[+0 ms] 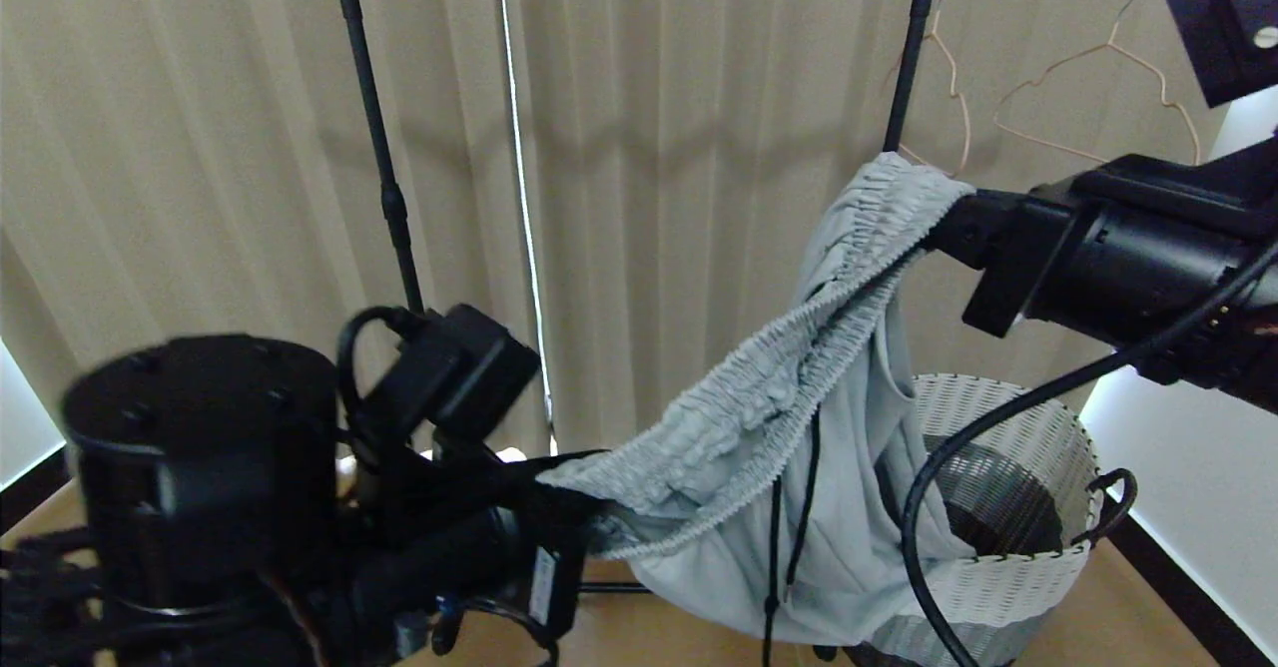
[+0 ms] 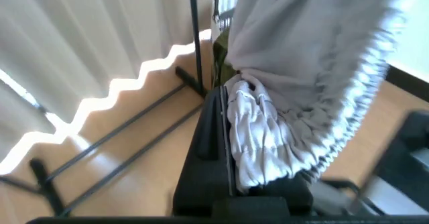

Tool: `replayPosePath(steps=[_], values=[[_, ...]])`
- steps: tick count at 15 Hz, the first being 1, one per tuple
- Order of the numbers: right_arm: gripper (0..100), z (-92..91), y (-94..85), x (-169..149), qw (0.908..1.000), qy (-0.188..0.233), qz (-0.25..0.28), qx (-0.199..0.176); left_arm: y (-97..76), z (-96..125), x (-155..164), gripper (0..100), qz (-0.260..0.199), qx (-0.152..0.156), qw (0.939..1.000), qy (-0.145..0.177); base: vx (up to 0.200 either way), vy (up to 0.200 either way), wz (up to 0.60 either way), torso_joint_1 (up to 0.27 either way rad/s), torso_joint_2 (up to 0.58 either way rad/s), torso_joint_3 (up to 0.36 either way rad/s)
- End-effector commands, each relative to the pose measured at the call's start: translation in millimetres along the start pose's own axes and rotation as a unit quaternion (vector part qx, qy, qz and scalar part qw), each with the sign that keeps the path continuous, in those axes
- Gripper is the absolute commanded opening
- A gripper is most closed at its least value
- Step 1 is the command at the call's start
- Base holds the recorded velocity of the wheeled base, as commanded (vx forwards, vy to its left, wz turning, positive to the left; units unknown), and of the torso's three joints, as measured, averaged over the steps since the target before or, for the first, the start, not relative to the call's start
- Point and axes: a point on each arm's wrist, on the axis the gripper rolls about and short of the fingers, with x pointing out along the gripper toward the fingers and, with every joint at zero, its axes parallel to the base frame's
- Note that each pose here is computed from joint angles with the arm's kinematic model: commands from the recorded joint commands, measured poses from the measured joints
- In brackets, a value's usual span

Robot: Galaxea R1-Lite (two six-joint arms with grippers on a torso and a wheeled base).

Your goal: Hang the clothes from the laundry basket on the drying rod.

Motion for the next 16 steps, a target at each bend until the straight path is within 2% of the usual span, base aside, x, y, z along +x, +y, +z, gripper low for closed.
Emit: replayPosePath(steps=[1,2,4,6,8,9,11,12,13,14,15,16], values=[[0,-1.3,1.4,27,0.9999,0.006,0.009,0.001,25.2,64,-84,0,0.005,-0.013,0.9954,-0.095,0.0,0.0,0.0,0.0,0.0,0.0],[0,1.6,2.2,32,0.9998,0.002,0.019,0.002,31.8,73,-96,0,0.011,-0.015,0.9947,-0.101,0.0,0.0,0.0,0.0,0.0,0.0],[0,12.0,6.4,41,0.9989,-0.027,0.039,0.001,41.0,91,-109,0,0.032,-0.016,0.9904,-0.133,0.0,0.0,0.0,0.0,0.0,0.0],[0,21.2,10.2,49,0.9967,-0.064,0.05,0.0,44.1,105,-117,0,0.044,-0.013,0.986,-0.161,0.0,0.0,0.0,0.0,0.0,0.0],[0,22.9,10.0,51,0.9964,-0.069,0.049,-0.001,44.3,110,-118,0,0.045,-0.011,0.9846,-0.169,0.0,0.0,0.0,0.0,0.0,0.0],[0,20.1,8.6,52,0.997,-0.063,0.045,-0.002,44.3,108,-117,0,0.044,-0.011,0.9855,-0.163,0.0,0.0,0.0,0.0,0.0,0.0],[0,13.8,-0.6,52,0.9982,-0.053,0.026,-0.006,47.5,93,-99,0,0.046,-0.019,0.9913,-0.122,0.0,0.0,0.0,0.0,0.0,0.0],[0,5.9,-13.6,46,0.9992,-0.039,0.003,-0.011,48.7,79,-87,0,0.045,-0.023,0.9947,-0.089,0.0,0.0,0.0,0.0,0.0,0.0],[0,1.6,-18.1,43,0.9993,-0.032,-0.006,-0.017,49.3,73,-82,0,0.045,-0.026,0.9958,-0.076,0.0,0.0,0.0,0.0,0.0,0.0],[0,-10.6,-25.2,33,0.9993,-0.011,-0.019,-0.031,50.6,59,-60,0,0.048,-0.031,0.9978,-0.033,0.0,0.0,0.0,0.0,0.0,0.0],[0,-16.7,-30.2,27,0.999,0.0,-0.031,-0.033,52.9,56,-48,0,0.065,-0.033,0.9972,-0.018,0.0,0.0,0.0,0.0,0.0,0.0],[0,-19.5,-32.9,22,0.9985,0.004,-0.042,-0.034,54.4,60,-40,0,0.073,-0.03,0.9967,-0.022,0.0,0.0,0.0,0.0,0.0,0.0]])
